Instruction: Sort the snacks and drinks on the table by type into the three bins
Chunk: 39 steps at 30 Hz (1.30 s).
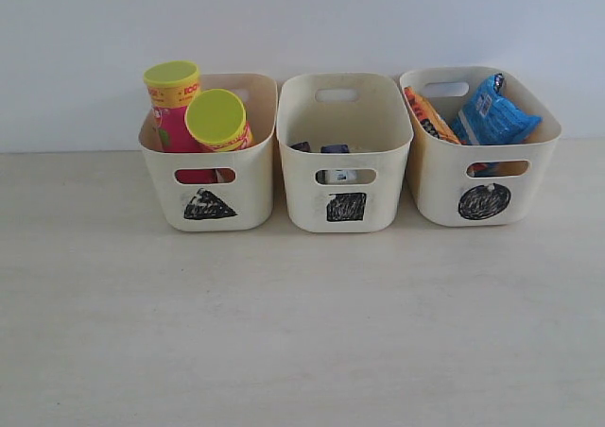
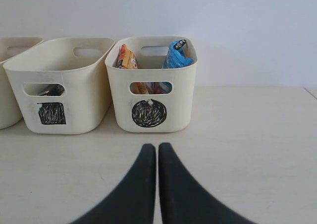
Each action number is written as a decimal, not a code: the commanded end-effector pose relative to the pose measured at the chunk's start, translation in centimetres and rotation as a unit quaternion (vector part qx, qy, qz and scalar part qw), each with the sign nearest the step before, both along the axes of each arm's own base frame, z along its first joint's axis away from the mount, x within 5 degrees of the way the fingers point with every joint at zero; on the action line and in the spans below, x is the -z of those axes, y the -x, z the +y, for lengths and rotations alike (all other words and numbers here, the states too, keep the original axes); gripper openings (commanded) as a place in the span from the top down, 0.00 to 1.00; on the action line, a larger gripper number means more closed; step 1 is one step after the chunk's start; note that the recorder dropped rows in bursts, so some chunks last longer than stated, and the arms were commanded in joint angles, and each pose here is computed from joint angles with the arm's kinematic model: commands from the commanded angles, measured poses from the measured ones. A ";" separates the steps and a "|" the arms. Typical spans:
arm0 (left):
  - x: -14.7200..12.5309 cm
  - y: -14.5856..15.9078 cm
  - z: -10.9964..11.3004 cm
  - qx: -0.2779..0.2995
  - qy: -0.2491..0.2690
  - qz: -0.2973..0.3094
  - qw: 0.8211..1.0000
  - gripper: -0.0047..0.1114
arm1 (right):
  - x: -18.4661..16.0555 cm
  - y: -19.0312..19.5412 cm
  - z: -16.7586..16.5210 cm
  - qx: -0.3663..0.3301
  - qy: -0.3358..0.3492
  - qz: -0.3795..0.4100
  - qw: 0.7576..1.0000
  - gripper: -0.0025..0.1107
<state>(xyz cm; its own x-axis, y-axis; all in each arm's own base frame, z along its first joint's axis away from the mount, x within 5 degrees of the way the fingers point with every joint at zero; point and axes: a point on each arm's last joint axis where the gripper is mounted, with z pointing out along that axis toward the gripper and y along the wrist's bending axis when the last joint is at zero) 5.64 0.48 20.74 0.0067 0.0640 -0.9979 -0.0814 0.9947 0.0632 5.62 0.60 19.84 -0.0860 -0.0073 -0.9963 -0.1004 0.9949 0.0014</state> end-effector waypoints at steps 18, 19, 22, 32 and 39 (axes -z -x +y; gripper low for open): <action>0.1 0.0 0.0 0.002 -0.002 0.000 1.000 0.93 | -0.1 0.0 -0.1 0.002 0.021 -0.013 1.000 0.98; 0.1 0.0 0.0 0.002 -0.002 0.000 1.000 0.93 | -0.2 0.0 -0.1 0.003 0.029 -0.018 0.999 0.98; 0.1 0.0 0.0 0.002 -0.002 0.000 1.000 0.93 | -0.2 0.0 -0.1 0.003 0.029 -0.020 0.999 0.98; 0.1 0.0 0.0 0.002 -0.002 0.000 1.000 0.93 | -0.6 0.0 0.0 0.003 -0.009 -0.041 0.999 0.98; 0.1 0.0 0.0 0.002 -0.002 0.000 1.000 0.93 | -0.3 0.0 0.0 -0.001 0.033 -0.025 0.999 0.98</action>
